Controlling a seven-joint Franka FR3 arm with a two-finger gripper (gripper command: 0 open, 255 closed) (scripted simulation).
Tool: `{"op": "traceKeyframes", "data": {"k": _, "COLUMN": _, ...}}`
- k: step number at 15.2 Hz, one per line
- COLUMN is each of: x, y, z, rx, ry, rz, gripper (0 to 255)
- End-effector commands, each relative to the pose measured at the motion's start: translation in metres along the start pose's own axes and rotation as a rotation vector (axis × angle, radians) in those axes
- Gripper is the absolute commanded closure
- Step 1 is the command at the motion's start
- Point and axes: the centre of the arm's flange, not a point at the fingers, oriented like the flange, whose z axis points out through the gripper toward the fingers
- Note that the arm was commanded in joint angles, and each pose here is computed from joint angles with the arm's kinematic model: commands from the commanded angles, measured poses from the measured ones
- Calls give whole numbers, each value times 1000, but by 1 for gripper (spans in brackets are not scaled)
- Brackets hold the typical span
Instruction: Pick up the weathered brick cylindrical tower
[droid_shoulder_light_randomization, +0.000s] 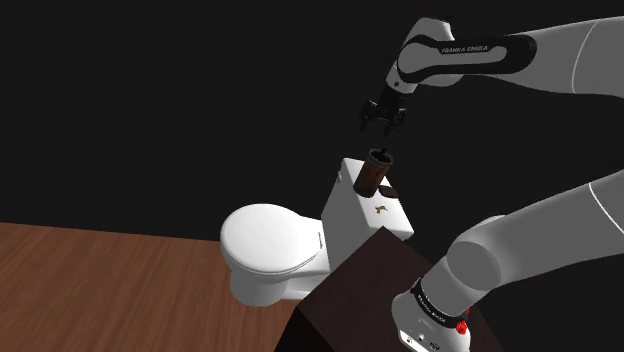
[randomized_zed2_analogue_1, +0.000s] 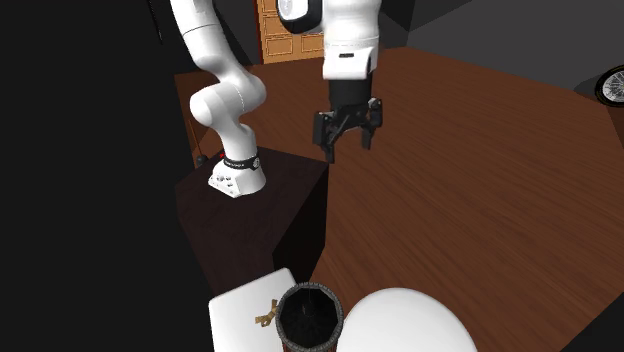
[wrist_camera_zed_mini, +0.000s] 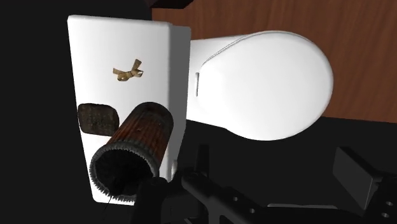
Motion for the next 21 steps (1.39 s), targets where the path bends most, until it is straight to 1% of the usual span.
{"op": "traceKeyframes", "data": {"k": 1, "x": 17, "y": 14, "z": 14, "rx": -10, "ry": 7, "rz": 50, "gripper": 0}}
{"op": "traceKeyframes", "data": {"k": 10, "x": 81, "y": 87, "z": 69, "rx": -52, "ry": 36, "rz": 267, "gripper": 0}}
{"op": "traceKeyframes", "data": {"k": 18, "x": 124, "y": 165, "z": 115, "rx": -90, "ry": 61, "rz": 461, "gripper": 0}}
{"op": "traceKeyframes", "data": {"k": 21, "x": 125, "y": 170, "z": 128, "rx": -93, "ry": 63, "rz": 473, "gripper": 0}}
